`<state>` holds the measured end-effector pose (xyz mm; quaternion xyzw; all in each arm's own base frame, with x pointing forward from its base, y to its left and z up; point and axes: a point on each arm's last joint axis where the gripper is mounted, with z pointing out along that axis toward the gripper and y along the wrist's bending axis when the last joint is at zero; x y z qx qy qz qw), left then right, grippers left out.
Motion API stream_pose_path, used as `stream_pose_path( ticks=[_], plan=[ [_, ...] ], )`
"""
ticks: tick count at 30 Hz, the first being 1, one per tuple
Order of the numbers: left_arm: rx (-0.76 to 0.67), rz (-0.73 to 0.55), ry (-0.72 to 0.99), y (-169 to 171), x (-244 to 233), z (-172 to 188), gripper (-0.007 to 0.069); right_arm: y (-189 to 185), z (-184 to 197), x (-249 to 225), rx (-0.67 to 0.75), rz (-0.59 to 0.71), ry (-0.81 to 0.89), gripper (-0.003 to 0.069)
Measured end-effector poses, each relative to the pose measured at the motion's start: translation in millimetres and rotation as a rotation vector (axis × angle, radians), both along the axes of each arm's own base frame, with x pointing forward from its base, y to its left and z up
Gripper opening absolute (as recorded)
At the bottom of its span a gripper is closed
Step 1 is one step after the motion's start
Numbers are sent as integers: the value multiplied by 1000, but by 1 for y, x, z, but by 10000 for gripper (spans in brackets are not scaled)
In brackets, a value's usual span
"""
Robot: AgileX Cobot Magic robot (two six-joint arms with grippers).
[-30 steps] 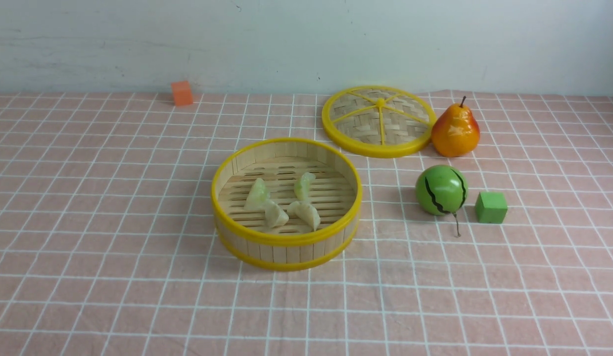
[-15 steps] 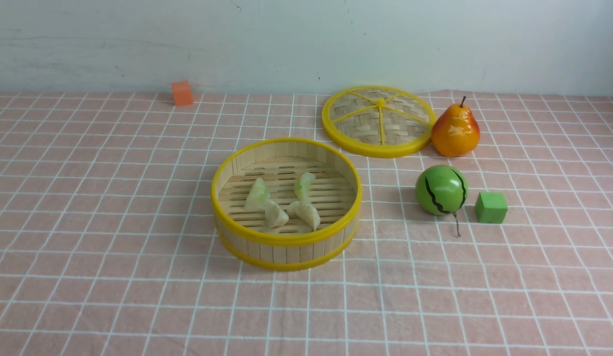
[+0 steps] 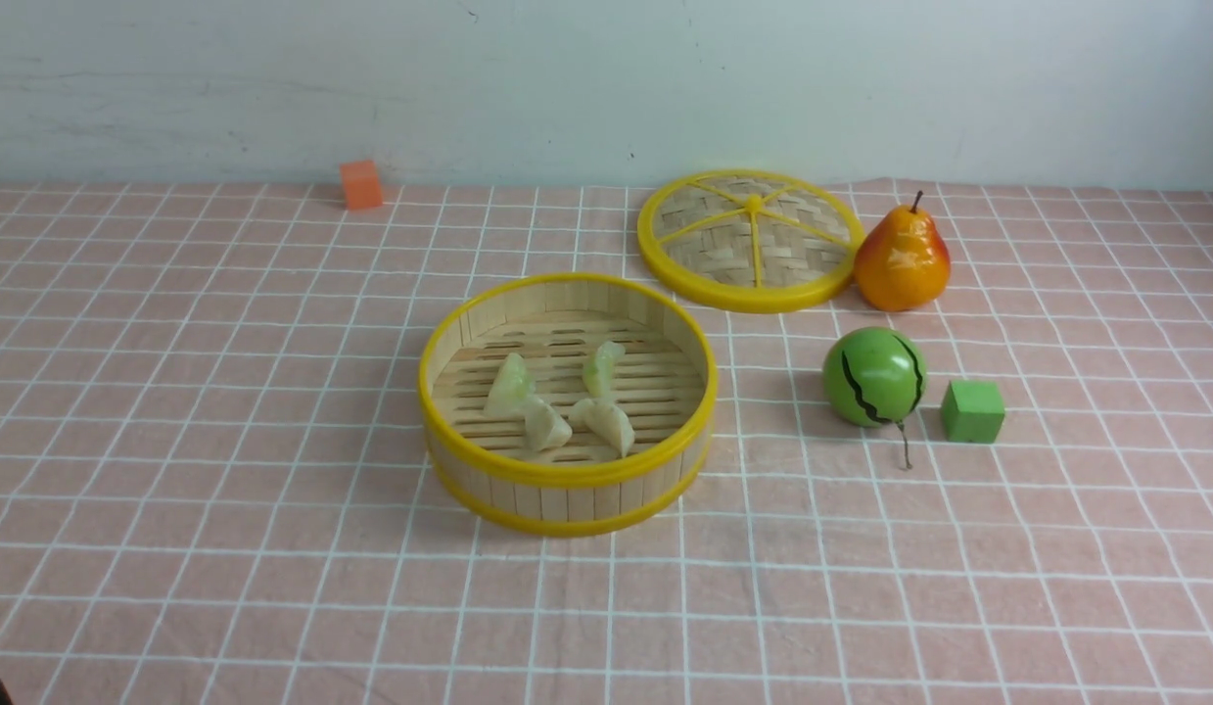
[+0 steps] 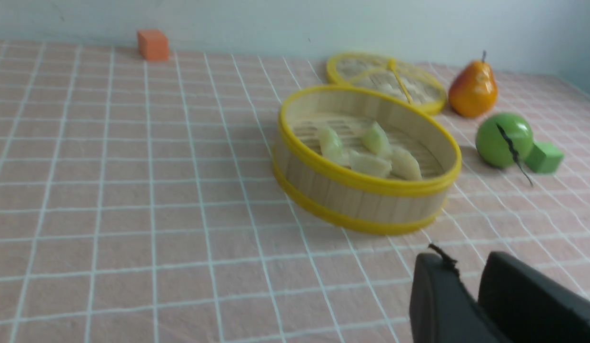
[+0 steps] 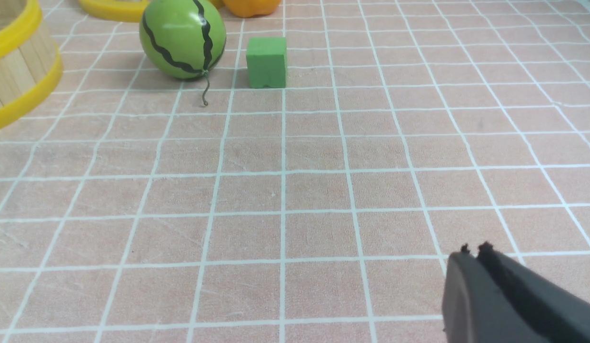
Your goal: Put the dumplings into the steamer on the table with the pink tablecloth.
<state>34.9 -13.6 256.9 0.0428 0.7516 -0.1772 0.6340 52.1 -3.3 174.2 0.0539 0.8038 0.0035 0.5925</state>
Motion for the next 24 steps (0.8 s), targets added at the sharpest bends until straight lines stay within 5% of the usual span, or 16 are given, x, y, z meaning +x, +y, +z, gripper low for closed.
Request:
stream_pose_path(
  ticks=[11,24],
  plan=[
    [-73,327,21,11,17,-53,-13,0,0,0,0,0,0,41],
    [-2,371,136,15,19,-83,-13,0,0,0,0,0,0,61]
  ],
)
